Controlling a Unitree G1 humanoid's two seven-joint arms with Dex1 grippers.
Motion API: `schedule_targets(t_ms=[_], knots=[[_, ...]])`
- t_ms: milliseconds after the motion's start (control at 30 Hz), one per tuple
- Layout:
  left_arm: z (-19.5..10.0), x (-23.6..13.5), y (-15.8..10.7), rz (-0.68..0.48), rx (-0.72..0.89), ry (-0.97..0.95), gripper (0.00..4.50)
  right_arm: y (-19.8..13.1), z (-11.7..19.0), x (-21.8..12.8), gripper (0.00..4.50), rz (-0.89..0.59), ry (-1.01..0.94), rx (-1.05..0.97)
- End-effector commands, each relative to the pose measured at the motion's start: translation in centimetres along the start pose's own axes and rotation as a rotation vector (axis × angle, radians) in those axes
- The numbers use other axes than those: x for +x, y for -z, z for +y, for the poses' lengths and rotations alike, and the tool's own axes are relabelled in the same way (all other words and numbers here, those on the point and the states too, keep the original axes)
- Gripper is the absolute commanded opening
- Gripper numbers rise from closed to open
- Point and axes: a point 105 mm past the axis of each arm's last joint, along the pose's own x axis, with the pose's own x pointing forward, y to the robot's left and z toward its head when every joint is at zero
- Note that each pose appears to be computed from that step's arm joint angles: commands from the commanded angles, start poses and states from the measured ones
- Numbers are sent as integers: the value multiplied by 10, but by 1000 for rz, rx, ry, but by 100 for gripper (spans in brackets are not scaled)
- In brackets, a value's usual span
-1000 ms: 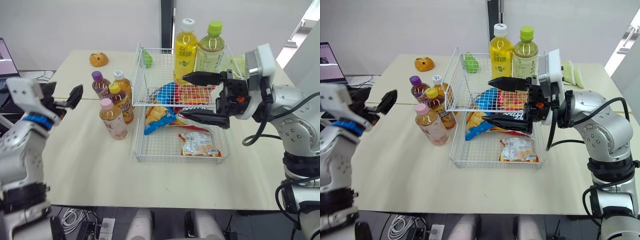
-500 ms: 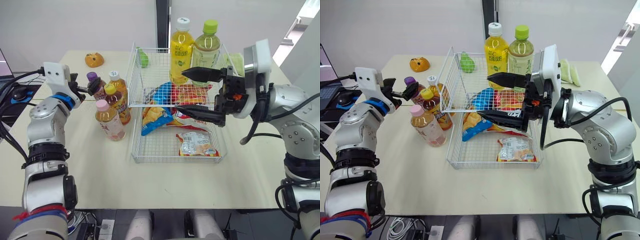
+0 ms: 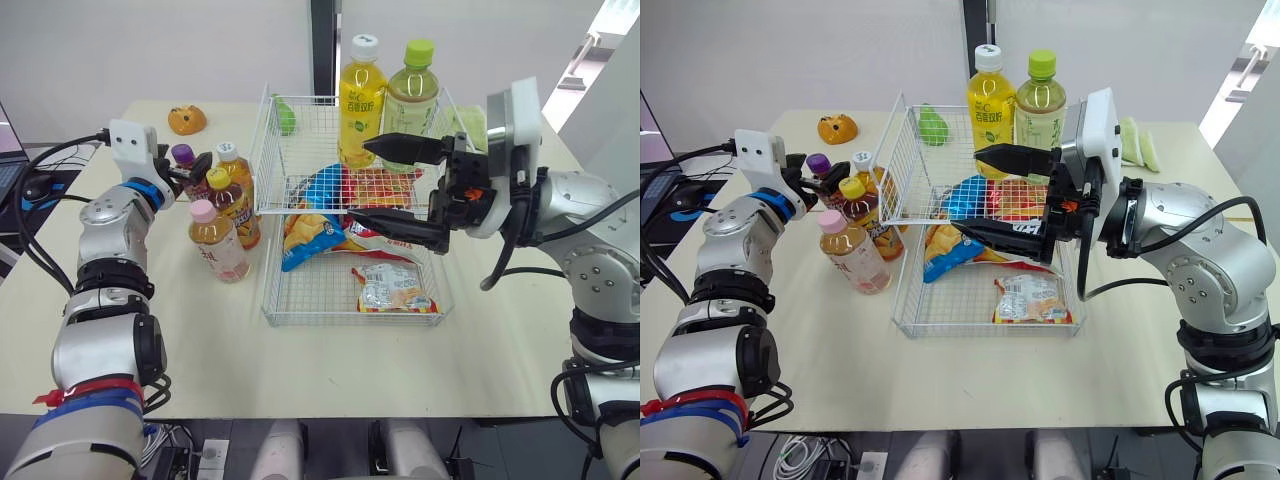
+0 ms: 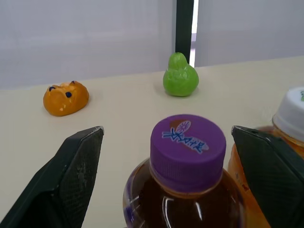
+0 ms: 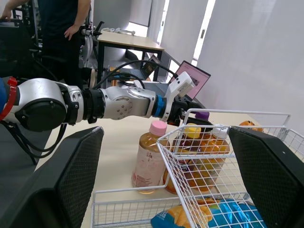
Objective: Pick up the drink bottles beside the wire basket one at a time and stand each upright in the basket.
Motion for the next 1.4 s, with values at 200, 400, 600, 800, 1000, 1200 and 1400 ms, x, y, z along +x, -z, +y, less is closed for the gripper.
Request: schedule_targets(t_ms=[200, 400, 600, 800, 1000, 1200, 1400], knots=[[-1, 4, -23, -77, 37, 16, 255, -13, 3, -2, 450, -26, -1, -50], [2, 2, -21, -76, 23, 8, 136, -13, 3, -2, 450, -29, -5, -52], [9, -5, -28, -95, 23, 16, 136, -13, 3, -1, 450, -29, -8, -55], [24, -33, -69, -187, 1, 158, 136, -16, -3, 2, 450, -37, 16, -78], [22, -68, -106, -142, 57, 354, 136, -16, 2, 7, 450, -76, -27, -49], [14, -91, -130, -87, 105, 462, 136, -16, 1, 11, 450, -100, -34, -43], [-14, -105, -199, -139, 191, 616, 136, -16, -2, 13, 450, -117, -6, -64]])
